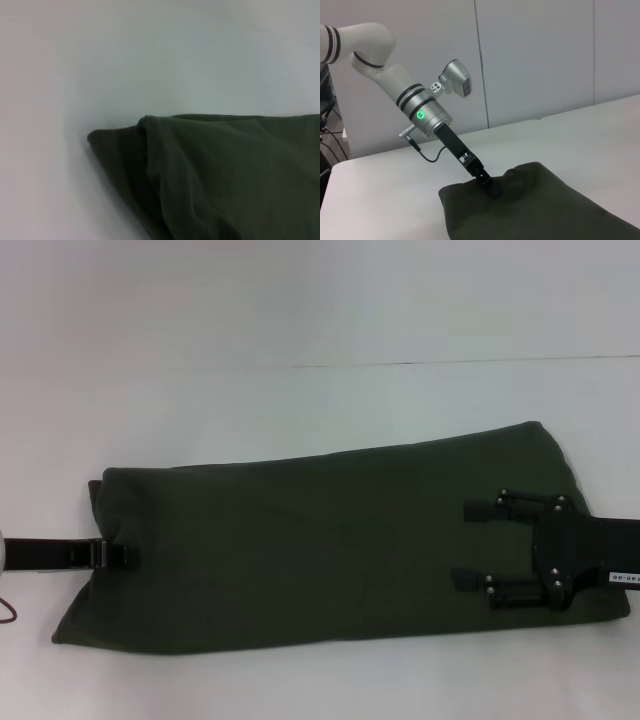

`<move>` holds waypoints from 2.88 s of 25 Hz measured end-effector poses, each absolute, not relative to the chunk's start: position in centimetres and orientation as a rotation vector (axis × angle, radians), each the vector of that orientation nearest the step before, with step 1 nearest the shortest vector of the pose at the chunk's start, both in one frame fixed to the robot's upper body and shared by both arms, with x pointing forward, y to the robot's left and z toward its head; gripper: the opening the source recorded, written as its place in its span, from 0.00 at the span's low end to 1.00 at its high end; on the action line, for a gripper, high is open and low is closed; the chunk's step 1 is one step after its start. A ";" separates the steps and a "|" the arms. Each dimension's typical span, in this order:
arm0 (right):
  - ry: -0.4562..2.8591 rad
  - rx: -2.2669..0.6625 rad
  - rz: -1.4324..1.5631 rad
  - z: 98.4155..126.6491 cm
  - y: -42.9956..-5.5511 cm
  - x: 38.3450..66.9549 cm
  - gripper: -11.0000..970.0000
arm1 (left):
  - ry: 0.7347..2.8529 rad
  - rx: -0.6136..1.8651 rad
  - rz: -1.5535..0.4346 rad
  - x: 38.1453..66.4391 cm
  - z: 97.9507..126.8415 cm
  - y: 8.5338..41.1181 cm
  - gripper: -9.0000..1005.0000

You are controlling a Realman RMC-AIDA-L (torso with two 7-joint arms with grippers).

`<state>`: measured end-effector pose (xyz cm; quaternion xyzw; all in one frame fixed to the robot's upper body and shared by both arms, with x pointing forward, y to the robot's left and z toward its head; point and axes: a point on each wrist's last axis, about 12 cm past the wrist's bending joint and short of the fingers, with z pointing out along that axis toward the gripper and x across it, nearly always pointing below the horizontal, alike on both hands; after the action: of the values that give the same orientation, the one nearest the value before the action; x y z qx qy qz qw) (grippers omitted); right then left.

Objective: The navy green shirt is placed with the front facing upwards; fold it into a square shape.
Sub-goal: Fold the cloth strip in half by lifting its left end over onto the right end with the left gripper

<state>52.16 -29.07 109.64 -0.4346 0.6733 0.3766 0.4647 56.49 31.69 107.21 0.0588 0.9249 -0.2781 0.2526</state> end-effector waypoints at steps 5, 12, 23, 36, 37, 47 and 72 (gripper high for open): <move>1.653 -1.070 0.926 109.6 -29.0 52.2 0.92 | 2.502 0.160 -0.713 56.7 107.6 32.0 0.11; 1.654 -1.062 0.927 109.6 -28.9 52.3 0.91 | 2.472 0.108 -0.619 56.2 108.4 34.3 0.11; 1.700 -1.019 0.891 108.6 -28.7 52.7 0.91 | 2.295 0.181 -0.804 56.4 111.3 33.2 0.10; 1.761 -0.927 0.848 107.4 -31.0 51.1 0.91 | 2.103 0.451 -1.187 59.8 114.5 20.9 0.10; 1.766 -0.915 0.843 107.3 -31.2 50.9 0.91 | 2.098 0.463 -1.195 60.1 114.4 19.9 0.10; 1.784 -0.826 0.805 106.8 -33.1 49.3 0.91 | 2.192 0.480 -1.136 61.0 111.4 12.8 0.10; 1.798 -0.787 0.788 106.5 -33.8 48.6 0.91 | 2.167 0.551 -1.091 60.3 110.3 7.4 0.10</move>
<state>48.59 -33.79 106.46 -0.3241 0.7404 0.3248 0.4912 60.26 7.36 110.35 0.2098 0.8248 -0.4152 0.3213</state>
